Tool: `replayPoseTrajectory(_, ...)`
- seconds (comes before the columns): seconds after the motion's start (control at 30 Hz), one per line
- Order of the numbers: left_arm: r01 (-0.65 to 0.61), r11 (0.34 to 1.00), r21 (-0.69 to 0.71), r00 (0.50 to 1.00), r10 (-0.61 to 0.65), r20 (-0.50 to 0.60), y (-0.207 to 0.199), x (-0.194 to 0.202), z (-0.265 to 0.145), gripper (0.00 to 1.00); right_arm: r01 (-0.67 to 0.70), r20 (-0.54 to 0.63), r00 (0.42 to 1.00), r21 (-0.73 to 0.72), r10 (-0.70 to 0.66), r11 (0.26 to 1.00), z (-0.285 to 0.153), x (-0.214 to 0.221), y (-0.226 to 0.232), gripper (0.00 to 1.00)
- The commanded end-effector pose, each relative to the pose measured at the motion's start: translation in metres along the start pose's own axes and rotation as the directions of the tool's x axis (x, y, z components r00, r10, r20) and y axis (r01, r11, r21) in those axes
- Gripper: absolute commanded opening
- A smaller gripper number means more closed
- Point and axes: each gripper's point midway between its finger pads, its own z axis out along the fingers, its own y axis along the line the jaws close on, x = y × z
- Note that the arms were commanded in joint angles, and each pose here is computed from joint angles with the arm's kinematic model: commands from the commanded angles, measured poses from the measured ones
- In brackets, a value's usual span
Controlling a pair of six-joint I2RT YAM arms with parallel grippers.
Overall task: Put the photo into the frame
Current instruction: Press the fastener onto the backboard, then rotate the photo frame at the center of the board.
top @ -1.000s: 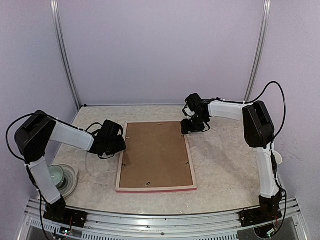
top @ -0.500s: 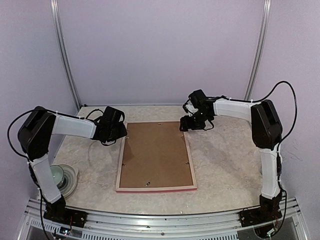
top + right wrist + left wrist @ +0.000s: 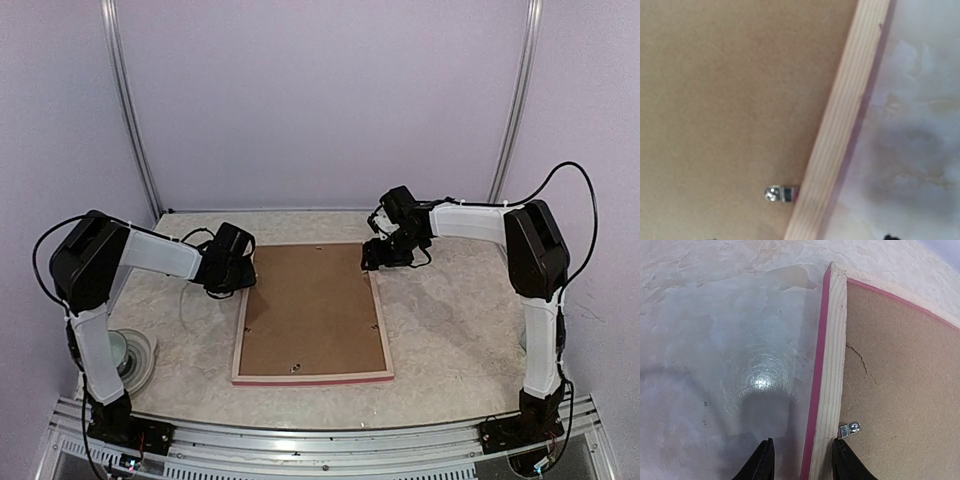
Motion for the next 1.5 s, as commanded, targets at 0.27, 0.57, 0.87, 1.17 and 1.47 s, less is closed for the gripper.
replayPoseTrajectory(0.27, -0.048, 0.999, 0.023, 0.998, 0.049, -0.027, -0.007, 0.005, 0.021, 0.40, 0.016, 0.033, 0.999, -0.022, -0.015, 1.000, -0.011, -0.008, 0.010, 0.71)
replayPoseTrajectory(0.57, -0.050, 0.998, -0.033, 0.998, 0.049, -0.026, 0.005, 0.010, 0.027, 0.32, 0.015, 0.025, 1.000, -0.026, -0.014, 1.000, -0.006, -0.005, 0.011, 0.72)
replayPoseTrajectory(0.87, -0.034, 0.999, -0.025, 0.999, 0.033, -0.033, 0.008, 0.015, 0.021, 0.29, 0.021, 0.025, 0.999, -0.023, -0.020, 1.000, -0.006, -0.007, 0.011, 0.72)
replayPoseTrajectory(1.17, -0.027, 0.999, 0.034, 0.999, 0.027, -0.017, -0.005, 0.013, -0.005, 0.34, 0.060, 0.053, 0.997, 0.006, -0.060, 0.998, -0.015, -0.035, 0.012, 0.79)
replayPoseTrajectory(1.47, -0.060, 0.996, 0.065, 0.997, 0.064, -0.051, -0.010, 0.041, -0.018, 0.33, 0.175, 0.034, 0.984, 0.054, -0.177, 0.983, 0.002, -0.049, 0.006, 0.82)
